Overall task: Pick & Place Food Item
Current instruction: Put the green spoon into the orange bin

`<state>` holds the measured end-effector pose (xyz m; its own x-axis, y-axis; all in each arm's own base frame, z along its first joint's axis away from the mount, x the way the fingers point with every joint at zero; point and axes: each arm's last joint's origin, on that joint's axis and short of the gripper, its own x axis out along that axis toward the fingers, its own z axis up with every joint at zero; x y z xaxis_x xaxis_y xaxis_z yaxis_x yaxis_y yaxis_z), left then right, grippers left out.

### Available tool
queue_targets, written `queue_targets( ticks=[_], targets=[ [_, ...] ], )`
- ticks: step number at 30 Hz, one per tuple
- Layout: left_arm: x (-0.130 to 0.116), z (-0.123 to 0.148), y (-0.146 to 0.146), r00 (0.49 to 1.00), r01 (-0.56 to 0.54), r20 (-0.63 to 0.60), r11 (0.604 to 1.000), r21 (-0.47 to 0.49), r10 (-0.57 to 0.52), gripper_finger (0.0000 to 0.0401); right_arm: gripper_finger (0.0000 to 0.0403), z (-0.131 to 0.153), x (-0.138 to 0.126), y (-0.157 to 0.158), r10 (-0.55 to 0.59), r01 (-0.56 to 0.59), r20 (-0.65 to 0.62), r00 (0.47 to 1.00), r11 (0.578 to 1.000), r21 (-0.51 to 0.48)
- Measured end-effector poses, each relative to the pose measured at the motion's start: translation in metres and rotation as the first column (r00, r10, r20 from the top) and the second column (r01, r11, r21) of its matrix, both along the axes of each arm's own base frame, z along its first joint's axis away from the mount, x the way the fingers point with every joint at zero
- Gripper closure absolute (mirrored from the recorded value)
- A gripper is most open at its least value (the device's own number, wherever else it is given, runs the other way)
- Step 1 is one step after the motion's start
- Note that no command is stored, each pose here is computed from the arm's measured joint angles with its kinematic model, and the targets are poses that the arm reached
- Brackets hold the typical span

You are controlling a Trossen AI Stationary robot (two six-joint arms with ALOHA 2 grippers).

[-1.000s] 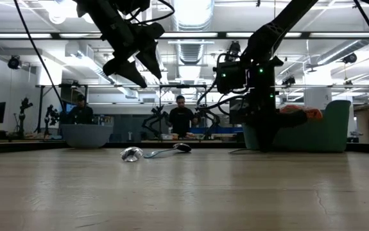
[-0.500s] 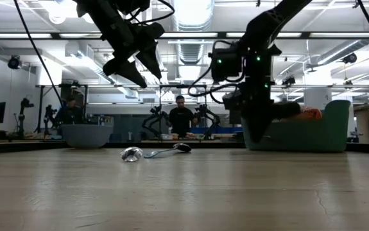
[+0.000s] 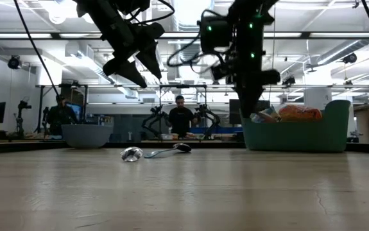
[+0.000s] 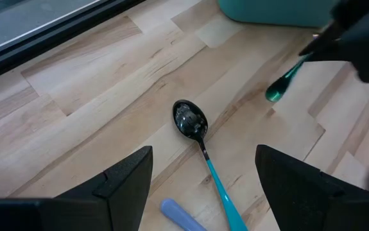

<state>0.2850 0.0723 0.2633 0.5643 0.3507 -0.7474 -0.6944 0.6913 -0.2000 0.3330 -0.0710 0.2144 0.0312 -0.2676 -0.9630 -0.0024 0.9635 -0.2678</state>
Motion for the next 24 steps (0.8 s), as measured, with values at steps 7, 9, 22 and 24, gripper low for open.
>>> queue_targets(
  ticks=[7, 9, 22, 24],
  targets=[
    [0.0, 0.0, 0.0, 1.0, 0.0, 0.0, 1.0, 0.0, 0.0, 0.0122, 0.0388, 0.022, 0.006, 0.026, -0.07, 0.069, 0.03, 0.997, 0.997, 0.042],
    [0.0, 0.0, 0.0, 1.0, 0.0, 0.0, 1.0, 0.0, 0.0, 0.0122, 0.0388, 0.027, 0.005, 0.036, -0.071, 0.07, 0.029, 0.997, 0.996, 0.05],
    [0.0, 0.0, 0.0, 1.0, 0.0, 0.0, 1.0, 0.0, 0.0, 0.0122, 0.0388, 0.083, -0.039, 0.124, -0.263, 0.222, 0.26, 0.929, 0.959, 0.177],
    [0.0, 0.0, 0.0, 1.0, 0.0, 0.0, 1.0, 0.0, 0.0, 0.0122, 0.0388, 0.091, -0.048, 0.137, -0.315, 0.262, 0.299, 0.901, 0.943, 0.203]
  ],
)
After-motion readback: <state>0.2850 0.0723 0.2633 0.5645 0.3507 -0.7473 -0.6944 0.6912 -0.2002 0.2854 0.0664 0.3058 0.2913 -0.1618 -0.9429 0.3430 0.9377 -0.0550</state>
